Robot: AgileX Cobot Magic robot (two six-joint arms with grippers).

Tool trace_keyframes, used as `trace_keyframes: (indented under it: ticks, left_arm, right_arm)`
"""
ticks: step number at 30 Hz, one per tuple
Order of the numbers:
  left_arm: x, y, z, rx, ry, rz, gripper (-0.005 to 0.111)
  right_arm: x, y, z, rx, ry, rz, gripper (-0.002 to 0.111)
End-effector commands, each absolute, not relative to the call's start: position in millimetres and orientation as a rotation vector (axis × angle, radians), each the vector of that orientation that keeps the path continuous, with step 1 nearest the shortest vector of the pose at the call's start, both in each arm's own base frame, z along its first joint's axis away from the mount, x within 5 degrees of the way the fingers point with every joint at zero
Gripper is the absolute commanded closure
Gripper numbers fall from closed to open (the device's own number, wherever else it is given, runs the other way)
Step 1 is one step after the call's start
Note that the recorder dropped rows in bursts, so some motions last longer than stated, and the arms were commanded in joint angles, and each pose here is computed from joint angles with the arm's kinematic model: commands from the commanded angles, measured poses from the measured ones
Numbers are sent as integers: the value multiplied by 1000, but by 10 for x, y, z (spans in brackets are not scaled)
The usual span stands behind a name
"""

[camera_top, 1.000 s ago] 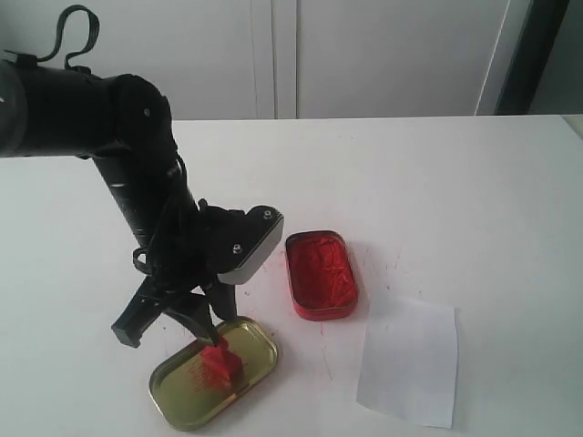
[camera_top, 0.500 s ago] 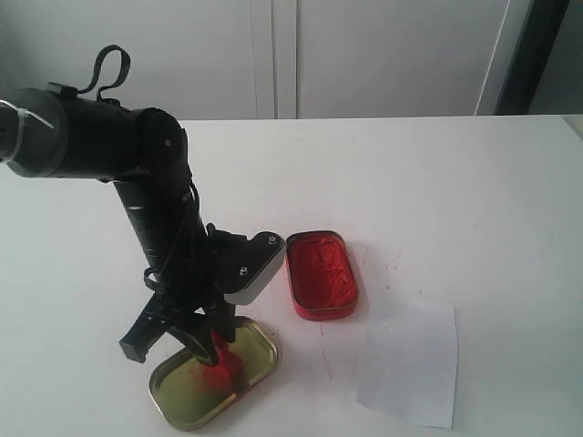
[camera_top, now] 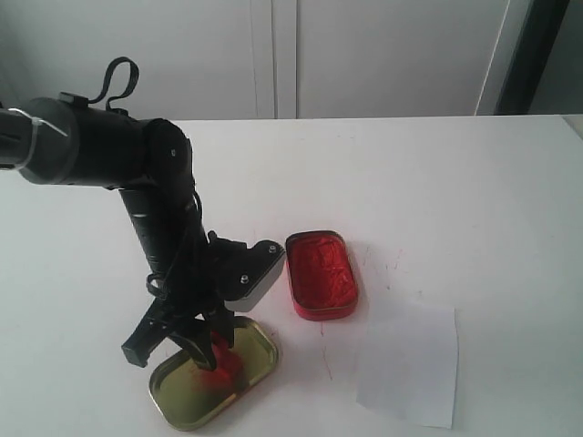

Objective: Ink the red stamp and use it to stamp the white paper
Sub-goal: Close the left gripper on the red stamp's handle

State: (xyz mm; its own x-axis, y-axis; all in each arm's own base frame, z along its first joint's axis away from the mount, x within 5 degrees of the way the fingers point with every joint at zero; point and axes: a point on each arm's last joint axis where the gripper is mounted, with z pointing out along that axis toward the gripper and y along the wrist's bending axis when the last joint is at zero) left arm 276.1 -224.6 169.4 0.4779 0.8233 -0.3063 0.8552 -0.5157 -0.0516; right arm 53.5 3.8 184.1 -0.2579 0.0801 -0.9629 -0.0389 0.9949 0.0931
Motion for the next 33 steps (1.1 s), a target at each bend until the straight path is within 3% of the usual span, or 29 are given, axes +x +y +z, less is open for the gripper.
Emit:
trace_keyframes:
  ticks: [1,8,18,33]
  left_arm:
    - [2742,-2230,1661,2616,1503,-479,67]
    - [2741,-2230,1661,2617,1503,-480,70]
    - [2743,-2231,1661,2616,1503,-479,107]
    - [2750,-2225,1834,2574,1464,-405,107]
  right_arm:
    - [534,36,1822,27,1828,107,108]
    - [534,36,1822,27,1828,107,108]
    - [534,36,1822,27,1828,107,108]
    - [534,36,1822,27,1828,107,108]
